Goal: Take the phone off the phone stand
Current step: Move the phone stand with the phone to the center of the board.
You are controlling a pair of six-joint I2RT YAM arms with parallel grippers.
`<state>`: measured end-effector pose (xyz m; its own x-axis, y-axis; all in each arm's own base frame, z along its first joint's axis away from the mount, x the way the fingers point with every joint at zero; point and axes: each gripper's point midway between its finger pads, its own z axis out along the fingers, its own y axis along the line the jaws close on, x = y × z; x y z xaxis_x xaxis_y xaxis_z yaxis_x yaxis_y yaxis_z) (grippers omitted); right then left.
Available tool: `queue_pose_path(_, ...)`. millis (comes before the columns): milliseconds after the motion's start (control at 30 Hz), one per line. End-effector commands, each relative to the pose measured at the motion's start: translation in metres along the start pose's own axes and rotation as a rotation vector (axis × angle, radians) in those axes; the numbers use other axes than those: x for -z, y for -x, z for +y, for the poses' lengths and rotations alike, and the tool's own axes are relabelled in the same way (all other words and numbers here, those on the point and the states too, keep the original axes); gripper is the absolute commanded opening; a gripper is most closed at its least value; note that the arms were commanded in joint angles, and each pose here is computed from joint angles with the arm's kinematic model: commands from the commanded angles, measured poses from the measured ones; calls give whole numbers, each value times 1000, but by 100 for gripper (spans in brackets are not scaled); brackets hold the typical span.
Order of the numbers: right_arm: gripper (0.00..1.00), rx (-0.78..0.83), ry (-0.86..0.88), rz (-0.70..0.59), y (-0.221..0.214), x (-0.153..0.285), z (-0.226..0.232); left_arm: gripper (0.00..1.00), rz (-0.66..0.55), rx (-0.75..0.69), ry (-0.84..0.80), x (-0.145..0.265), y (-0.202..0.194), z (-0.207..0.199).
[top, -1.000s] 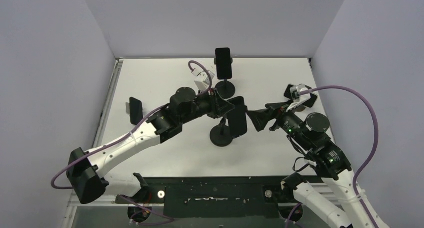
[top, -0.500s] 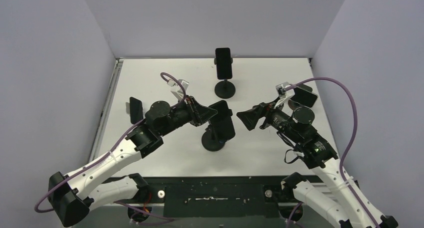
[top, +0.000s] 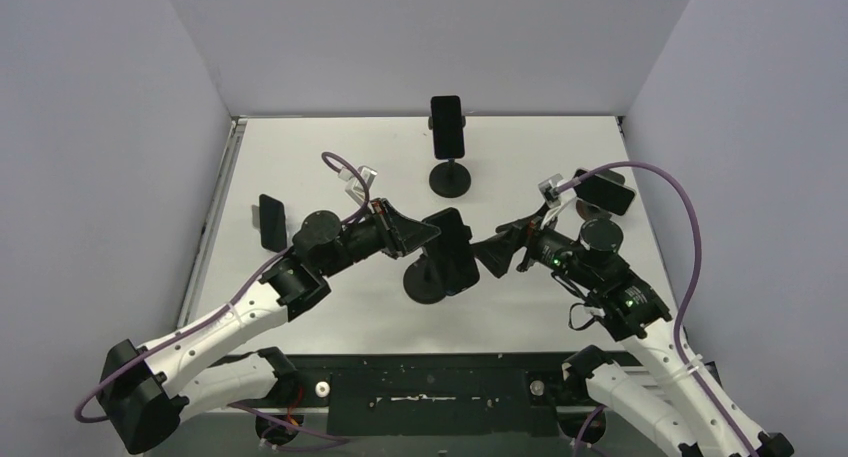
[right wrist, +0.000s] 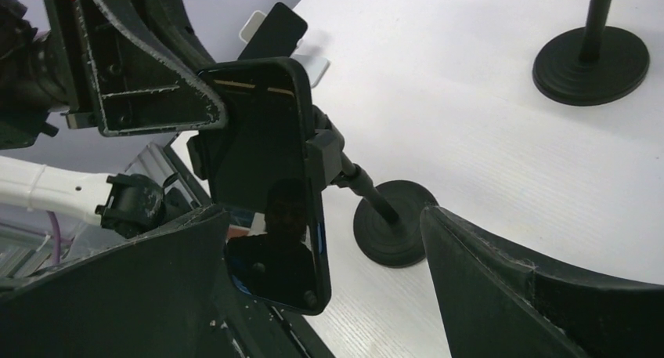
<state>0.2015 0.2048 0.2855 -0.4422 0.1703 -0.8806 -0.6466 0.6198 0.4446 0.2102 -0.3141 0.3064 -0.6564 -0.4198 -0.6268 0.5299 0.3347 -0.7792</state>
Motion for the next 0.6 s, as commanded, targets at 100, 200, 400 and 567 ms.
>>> queue_pose_path(100,100,-3,93,51,-14,9,17,0,4,165,-32,-5,-5,-1)
queue_pose_path(200,100,-12,80,54,-16,13,17,0,12,196,-21,-5,-10,3)
queue_pose_path(400,100,-33,56,33,-11,17,16,0,15,212,-9,-3,-12,7)
queue_pose_path(567,100,17,-41,43,0,18,3,0,3,122,34,-1,-3,11)
